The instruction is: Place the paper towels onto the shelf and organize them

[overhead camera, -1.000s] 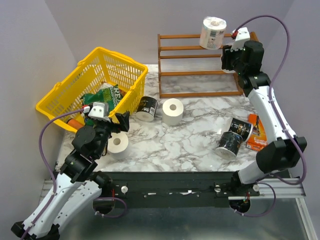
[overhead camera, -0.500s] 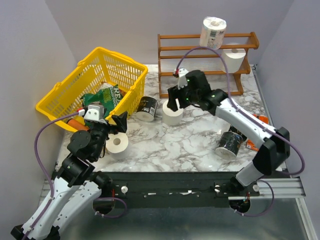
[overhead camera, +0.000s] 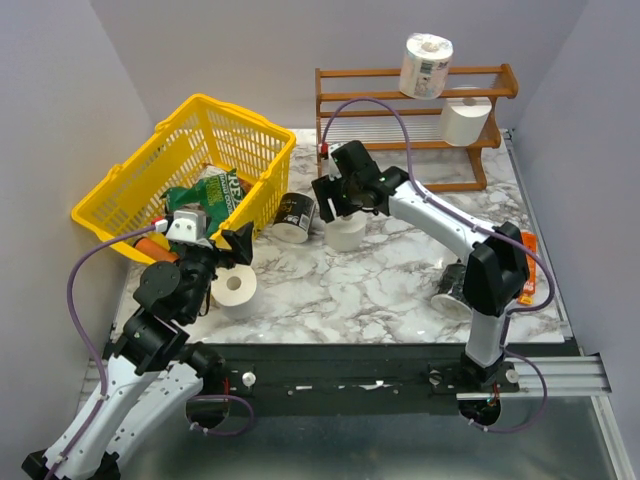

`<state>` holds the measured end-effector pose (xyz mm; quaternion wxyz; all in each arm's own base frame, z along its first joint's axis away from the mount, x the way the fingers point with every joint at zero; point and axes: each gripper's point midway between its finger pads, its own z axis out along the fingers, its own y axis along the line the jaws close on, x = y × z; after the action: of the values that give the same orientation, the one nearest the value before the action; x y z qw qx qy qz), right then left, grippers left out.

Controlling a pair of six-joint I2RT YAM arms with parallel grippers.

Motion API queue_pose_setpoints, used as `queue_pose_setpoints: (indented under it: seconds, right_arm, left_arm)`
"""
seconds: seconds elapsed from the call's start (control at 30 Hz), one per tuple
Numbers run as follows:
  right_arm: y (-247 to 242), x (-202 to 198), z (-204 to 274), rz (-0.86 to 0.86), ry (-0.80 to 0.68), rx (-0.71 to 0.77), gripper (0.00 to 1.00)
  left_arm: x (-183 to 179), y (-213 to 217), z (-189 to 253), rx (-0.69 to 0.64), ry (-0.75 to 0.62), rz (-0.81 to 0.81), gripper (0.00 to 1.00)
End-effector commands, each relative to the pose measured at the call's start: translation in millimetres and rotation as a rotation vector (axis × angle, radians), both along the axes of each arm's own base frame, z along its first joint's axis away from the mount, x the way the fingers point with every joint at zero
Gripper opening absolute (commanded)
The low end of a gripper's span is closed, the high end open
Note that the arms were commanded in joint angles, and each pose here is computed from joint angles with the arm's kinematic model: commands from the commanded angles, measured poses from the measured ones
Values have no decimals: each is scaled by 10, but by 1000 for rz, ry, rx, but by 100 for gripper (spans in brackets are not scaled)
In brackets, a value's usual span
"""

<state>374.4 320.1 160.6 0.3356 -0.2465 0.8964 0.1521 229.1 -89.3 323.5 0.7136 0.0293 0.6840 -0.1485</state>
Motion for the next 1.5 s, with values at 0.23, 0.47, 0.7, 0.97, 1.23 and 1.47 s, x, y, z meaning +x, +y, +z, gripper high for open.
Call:
queue_pose_setpoints:
  seconds: [0.23, 0.47, 0.7, 0.97, 1.23, 1.47]
  right_arm:
    - [8, -60, -411, -43, 42, -145, 75]
    - [-75, -56, -608, -57, 46, -231, 69]
    - [-160, -31, -552, -16, -18, -292, 45]
    - [-420, 40, 97, 251, -287, -446, 45]
    - [-768, 318, 621, 383, -467, -555, 45]
    - [-968, 665, 1042, 406, -581, -602, 46]
  left_arm:
    - [6, 16, -10, -10, -5, 12, 99]
    - [8, 15, -10, -11, -7, 12, 99]
    - [7, 20, -3, -11, -10, 14, 99]
    - [13, 21, -13, -10, -5, 17, 99]
    - [34, 5, -40, -2, 4, 15, 99]
    - [47, 16, -55, 3, 8, 25, 99]
